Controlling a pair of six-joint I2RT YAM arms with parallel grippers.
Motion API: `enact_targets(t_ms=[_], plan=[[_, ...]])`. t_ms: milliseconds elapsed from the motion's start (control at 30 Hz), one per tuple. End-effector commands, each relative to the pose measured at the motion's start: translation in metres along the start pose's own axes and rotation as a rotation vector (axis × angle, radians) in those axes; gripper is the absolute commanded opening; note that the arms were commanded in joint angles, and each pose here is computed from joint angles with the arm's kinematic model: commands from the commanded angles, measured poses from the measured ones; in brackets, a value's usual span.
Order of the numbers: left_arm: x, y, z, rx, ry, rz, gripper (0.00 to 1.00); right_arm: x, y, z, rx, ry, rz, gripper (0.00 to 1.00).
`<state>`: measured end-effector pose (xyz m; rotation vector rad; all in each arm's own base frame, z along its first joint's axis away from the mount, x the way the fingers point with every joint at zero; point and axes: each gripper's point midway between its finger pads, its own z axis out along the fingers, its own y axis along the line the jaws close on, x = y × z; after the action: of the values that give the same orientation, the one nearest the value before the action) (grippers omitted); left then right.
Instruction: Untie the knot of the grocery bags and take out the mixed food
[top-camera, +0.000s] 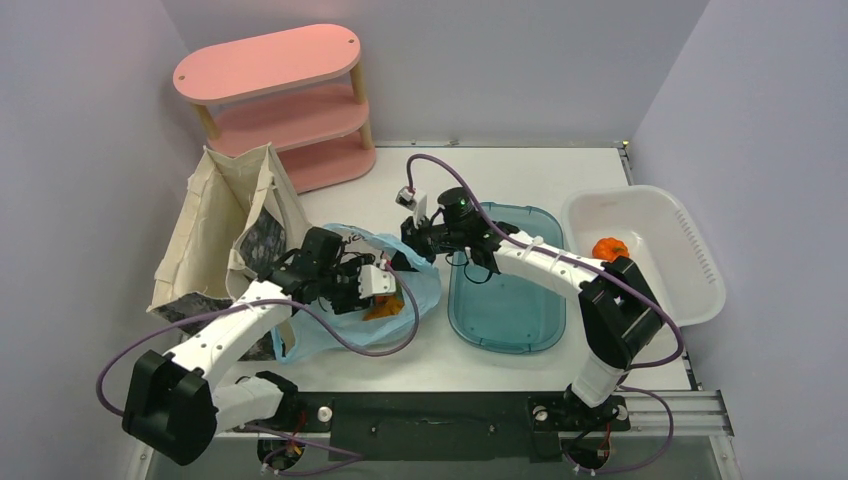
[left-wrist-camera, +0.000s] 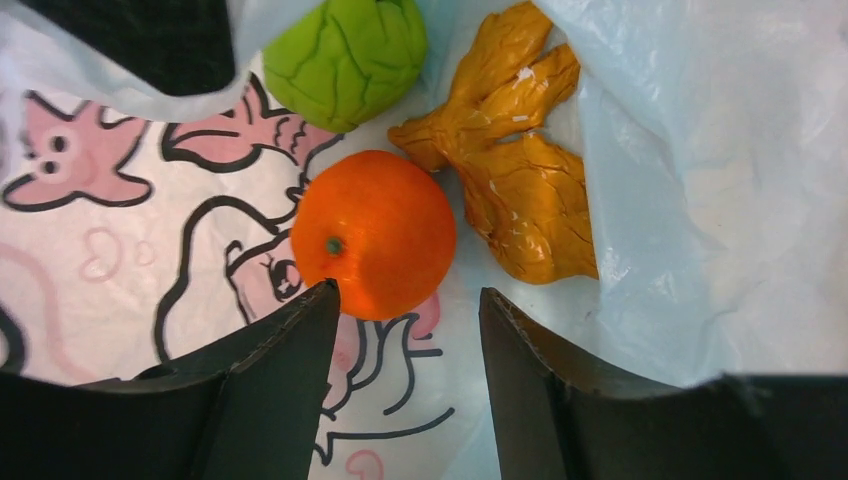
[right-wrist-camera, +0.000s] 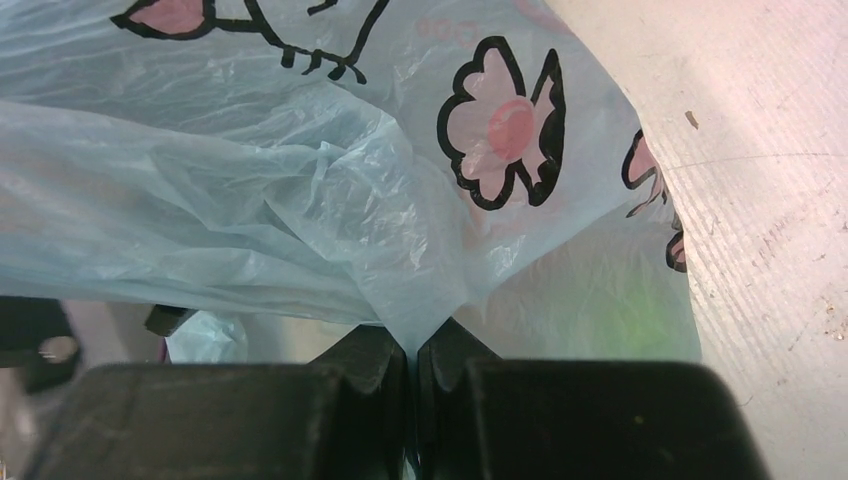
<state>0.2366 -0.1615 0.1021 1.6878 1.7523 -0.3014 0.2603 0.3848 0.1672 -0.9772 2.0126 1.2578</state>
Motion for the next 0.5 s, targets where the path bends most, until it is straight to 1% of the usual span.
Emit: enact_targets(t_ms=[0,133,167,233,300,333,400,467], plan=[[-0.006,0.007,0.015,0.039,-0.021,0.085,0.53,-0.016,0.001,-0.006,-0.006,-0.027,-0.054,0.0],[-0.004,0.01,0.02,0.081,0.034,0.014,0.55,-0.017,-0.003,-0.006,-0.005,-0.02,-0.054,0.0],[-0.009,0.013,0.019,0.087,0.024,0.01,0.64,-0.016,-0.003,-0.006,-0.005,-0.018,-0.052,0.0],[-0.014,0.013,0.015,0.079,-0.002,0.008,0.74,-0.016,-0.003,-0.006,-0.007,-0.016,-0.053,0.0],[-0.019,0.016,0.01,0.028,-0.04,0.037,0.85,-0.016,-0.003,-0.007,-0.01,-0.013,-0.056,0.0],[-0.022,0.019,0.01,0.0,-0.057,0.057,0.93,-0.016,-0.003,-0.007,-0.011,-0.012,-0.058,0.0],[-0.018,0.018,0.008,-0.031,-0.051,0.076,0.97,-0.015,-0.003,-0.007,-0.016,-0.009,-0.063,0.0],[-0.01,0.018,0.009,-0.039,-0.022,0.074,0.97,-0.014,-0.002,-0.006,-0.019,-0.004,-0.062,0.0]])
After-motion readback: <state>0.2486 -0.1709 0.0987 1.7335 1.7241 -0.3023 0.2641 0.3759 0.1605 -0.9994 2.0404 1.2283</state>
